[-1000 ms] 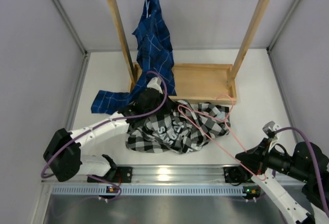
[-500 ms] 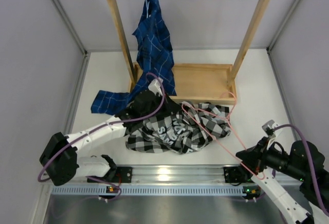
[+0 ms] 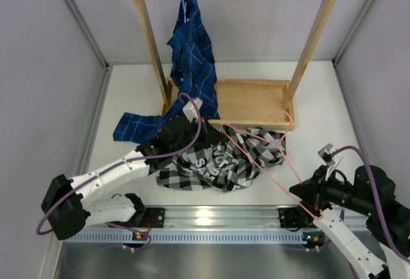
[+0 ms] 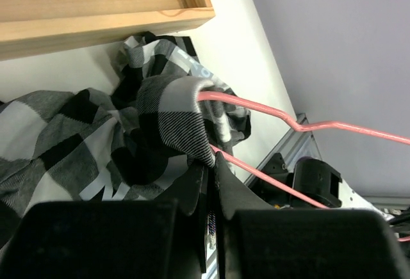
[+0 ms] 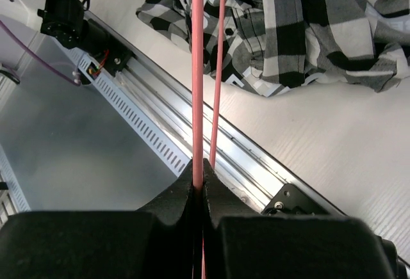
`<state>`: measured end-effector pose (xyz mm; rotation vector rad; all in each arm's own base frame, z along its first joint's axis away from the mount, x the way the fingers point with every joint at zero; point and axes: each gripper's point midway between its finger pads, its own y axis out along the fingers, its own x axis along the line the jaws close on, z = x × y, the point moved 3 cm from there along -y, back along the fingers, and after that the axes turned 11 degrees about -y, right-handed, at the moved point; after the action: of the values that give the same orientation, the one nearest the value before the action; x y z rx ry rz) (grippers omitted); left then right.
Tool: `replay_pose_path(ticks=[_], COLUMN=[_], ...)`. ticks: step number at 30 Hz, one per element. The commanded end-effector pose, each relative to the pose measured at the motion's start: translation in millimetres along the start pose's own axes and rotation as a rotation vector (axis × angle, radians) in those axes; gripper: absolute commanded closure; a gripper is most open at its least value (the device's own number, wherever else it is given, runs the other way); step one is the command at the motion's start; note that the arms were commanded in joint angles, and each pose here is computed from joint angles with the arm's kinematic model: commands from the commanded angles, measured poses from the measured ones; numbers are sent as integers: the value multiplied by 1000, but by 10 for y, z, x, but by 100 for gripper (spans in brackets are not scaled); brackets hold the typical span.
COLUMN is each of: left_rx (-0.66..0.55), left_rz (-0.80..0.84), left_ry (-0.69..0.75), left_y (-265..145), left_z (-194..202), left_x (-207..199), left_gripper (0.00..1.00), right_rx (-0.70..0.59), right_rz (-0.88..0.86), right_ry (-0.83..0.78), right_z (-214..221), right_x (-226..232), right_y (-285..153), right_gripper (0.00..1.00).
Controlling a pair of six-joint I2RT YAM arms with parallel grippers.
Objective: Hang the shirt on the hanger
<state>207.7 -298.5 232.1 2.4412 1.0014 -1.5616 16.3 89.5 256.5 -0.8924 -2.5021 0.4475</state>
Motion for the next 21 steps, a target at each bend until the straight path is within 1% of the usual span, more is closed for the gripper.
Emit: replay_pose_path(ticks=[1,2,3,4,7,11,13,16,18,20,21], left_rx=[-98,-98,-139,-143,-119,-74,-27,-2,6,-1,2], left_rz=[-22,-24,-62,-76,-96,-62,-21,13,36,62,75], left_ry=[48,53,58,63,105,145,169,206,219,260,282], left_y=[-108,-124,-125,-129,-154,-160,-165,-162,-180,-215,-228], left_z=[-199,-210,-278,-295,-305,-234,-123,-18,39,126,160], left_x=[-97,-110,-65,-58,-80,-170,-266,-405,-500,-654,-718], left_gripper=[100,100,100,100,100,100,100,100,100,100,100], right_rx=[-66,-60,-58,-53,-66,-57,-42,-50,-83,-97,-124], right_rz=[13,15,16,14,15,18,16,-3,-21,-60,-78], right_ry=[-62,-68,-82,-83,-78,-71,-64,-61,-75,-72,-83], right_z=[-175,-155,-137,-116,-109,-79,-57,-98,-175,-194,-250], right_x=[63,65,67,81,99,84,68,76,92,127,140], right_y=[-161,-179,-201,-232,-274,-248,-206,-144,-113,-62,-31], right_gripper=[100,100,100,100,100,100,100,100,100,100,100])
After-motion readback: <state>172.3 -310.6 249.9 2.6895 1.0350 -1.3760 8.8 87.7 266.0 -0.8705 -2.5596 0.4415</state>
